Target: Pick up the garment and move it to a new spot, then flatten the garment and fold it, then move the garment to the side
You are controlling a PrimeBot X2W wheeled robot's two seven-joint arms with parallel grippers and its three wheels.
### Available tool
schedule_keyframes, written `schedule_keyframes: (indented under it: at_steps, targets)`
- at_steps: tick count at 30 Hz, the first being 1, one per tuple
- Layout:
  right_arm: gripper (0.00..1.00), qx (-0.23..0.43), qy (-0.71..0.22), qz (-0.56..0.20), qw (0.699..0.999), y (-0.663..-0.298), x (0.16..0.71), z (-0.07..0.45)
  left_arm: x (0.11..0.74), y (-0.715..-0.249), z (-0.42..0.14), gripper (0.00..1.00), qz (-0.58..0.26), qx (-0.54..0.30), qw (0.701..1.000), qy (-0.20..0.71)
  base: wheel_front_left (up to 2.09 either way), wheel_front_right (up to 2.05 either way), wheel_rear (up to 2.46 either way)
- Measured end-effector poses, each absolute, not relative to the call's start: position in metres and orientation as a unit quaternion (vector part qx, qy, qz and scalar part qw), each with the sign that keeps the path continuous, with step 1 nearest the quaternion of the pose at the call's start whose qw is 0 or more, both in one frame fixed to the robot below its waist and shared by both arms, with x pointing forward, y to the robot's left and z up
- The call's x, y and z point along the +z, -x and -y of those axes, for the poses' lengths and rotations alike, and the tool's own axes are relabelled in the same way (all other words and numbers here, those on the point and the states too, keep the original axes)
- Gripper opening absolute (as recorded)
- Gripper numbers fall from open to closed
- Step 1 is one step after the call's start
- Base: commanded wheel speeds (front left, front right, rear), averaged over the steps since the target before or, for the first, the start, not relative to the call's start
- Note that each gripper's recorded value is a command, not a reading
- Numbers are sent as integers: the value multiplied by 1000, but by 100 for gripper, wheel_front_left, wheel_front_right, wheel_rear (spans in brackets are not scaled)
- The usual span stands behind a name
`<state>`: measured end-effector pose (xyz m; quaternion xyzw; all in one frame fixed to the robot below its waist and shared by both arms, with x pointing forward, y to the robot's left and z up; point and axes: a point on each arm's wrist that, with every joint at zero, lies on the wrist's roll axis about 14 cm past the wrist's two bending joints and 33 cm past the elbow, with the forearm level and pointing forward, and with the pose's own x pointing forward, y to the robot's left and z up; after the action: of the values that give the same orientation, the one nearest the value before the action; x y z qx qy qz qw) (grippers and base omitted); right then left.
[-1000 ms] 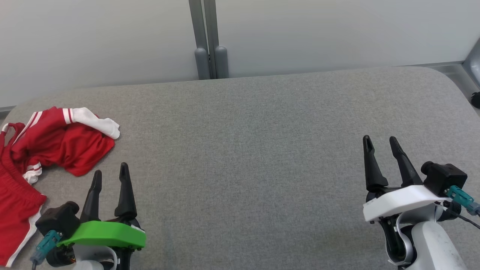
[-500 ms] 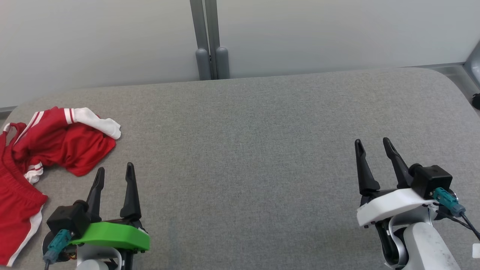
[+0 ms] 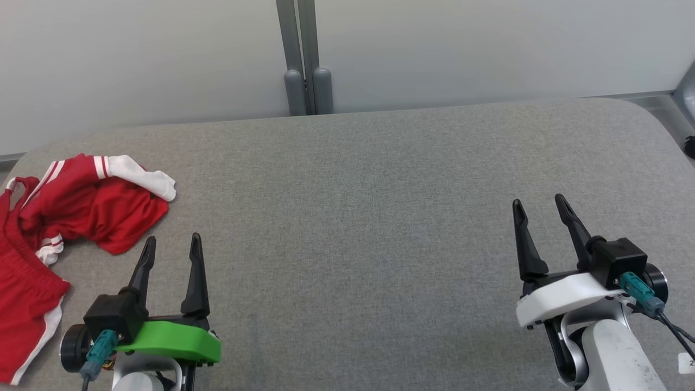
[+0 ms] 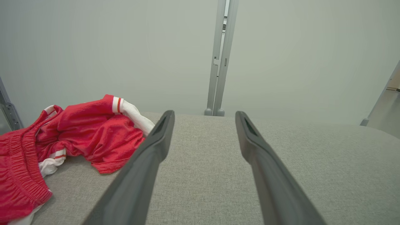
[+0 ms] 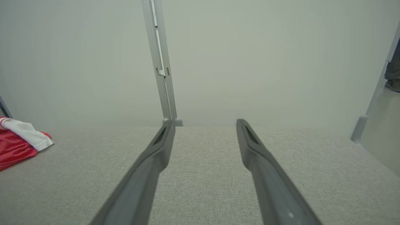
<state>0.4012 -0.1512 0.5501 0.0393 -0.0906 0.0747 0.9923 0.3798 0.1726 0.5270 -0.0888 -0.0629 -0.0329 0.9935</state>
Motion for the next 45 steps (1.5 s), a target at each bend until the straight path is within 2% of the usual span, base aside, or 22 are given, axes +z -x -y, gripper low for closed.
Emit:
schedule_keyframes:
  at_steps: [16,37,45]
  targets:
    - [100,92,5,104,990,-402,554,141,531,-378,-170,100,76,-41,995,40,0,0,0]
    - [100,95,-8,96,991,-403,549,139,526,-378,-169,100,67,-41,996,48,0,0,0]
    - [100,107,-35,88,990,-407,544,128,520,-373,-184,100,59,-16,996,59,0,0,0]
